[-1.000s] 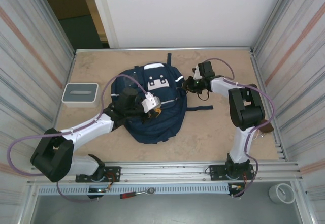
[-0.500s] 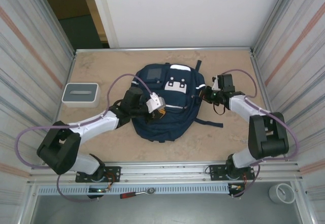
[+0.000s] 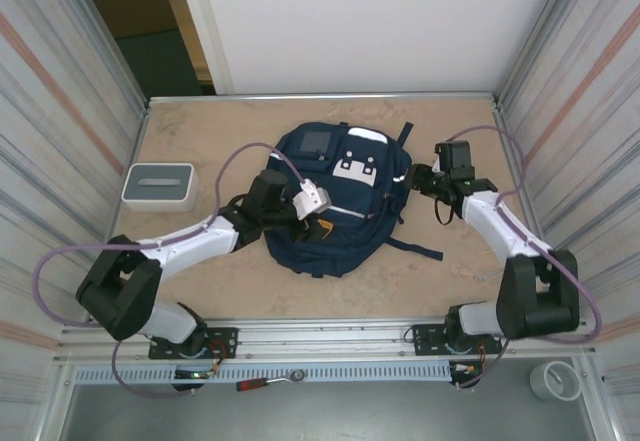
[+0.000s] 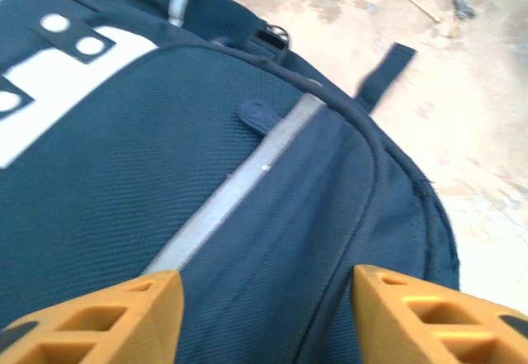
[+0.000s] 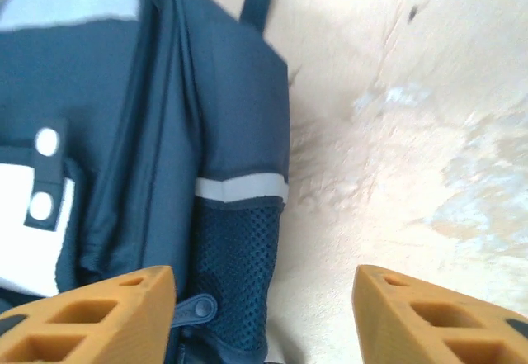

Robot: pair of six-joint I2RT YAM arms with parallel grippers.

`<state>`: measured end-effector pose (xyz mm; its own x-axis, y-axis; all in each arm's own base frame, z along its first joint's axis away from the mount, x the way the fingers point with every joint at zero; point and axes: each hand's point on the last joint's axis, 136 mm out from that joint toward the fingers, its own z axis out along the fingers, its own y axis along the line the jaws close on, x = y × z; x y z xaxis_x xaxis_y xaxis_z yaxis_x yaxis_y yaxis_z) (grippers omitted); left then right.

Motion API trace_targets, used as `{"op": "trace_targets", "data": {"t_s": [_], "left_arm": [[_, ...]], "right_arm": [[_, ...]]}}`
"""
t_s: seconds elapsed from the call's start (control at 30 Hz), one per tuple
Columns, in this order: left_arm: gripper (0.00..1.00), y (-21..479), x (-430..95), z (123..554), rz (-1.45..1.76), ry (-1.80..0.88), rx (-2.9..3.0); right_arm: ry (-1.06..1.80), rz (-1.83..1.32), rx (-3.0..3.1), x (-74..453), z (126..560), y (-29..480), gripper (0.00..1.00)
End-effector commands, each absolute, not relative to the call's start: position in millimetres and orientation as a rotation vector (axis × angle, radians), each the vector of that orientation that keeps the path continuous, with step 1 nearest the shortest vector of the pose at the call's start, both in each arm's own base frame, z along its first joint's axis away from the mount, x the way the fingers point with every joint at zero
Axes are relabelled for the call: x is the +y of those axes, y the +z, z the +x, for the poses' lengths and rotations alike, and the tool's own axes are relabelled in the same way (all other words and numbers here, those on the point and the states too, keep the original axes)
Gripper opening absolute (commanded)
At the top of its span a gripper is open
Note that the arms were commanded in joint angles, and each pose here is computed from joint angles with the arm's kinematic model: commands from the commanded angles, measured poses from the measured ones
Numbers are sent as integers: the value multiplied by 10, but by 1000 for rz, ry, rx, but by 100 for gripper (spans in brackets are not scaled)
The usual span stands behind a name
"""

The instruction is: Pack the student bag

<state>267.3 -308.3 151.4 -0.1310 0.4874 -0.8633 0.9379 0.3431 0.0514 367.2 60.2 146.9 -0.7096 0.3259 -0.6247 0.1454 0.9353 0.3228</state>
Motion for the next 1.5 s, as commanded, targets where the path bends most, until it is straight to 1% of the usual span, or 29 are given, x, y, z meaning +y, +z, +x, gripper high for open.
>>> {"op": "trace_targets", "data": {"t_s": [0.0,0.13,0.3,0.4,0.47,0.5,0.67,0.73,0.8,0.9,0.97,1.07,1.17,1.33,1.47], "left_arm": [[61,1914,-2920,2874,1111,-529,1707],[66,2155,-2585,3037,929,-380,1699],[79,2390,-1996,3183,651,-177,1682],[88,2502,-1551,3263,448,-87,1678],[96,2520,-1221,3309,313,-25,1691],[99,2525,-1058,3325,252,7,1697],[99,2460,-199,3337,-45,152,1759],[99,2376,17,3322,-124,208,1780],[99,2280,100,3345,-137,238,1785],[99,2076,89,3438,-81,224,1806],[99,1896,105,3520,-68,228,1848],[99,1642,115,3643,-46,253,1929],[99,1425,35,3763,12,238,1974],[99,1156,-23,3866,47,219,1978],[99,1086,-43,3932,45,189,1972]], "right_arm": [[138,271,2245,426,3589,1943,69],[45,206,2128,443,3435,2343,77],[-105,122,1938,464,3226,2919,88],[-172,146,1892,354,3164,3049,94],[-221,175,1875,259,3133,3069,98],[-242,190,1870,217,3117,3069,100],[-247,286,1843,63,3024,2984,99],[-228,334,1830,-4,2995,2934,99],[-229,372,1814,-94,2974,2870,99],[-270,396,1798,-269,2985,2681,99],[-309,430,1802,-419,2996,2467,99],[-288,460,1839,-524,3054,2097,99],[-272,442,1874,-536,3163,1761,99],[-357,344,1988,-524,3331,1209,99],[-342,271,2033,-438,3478,1051,99]]}}
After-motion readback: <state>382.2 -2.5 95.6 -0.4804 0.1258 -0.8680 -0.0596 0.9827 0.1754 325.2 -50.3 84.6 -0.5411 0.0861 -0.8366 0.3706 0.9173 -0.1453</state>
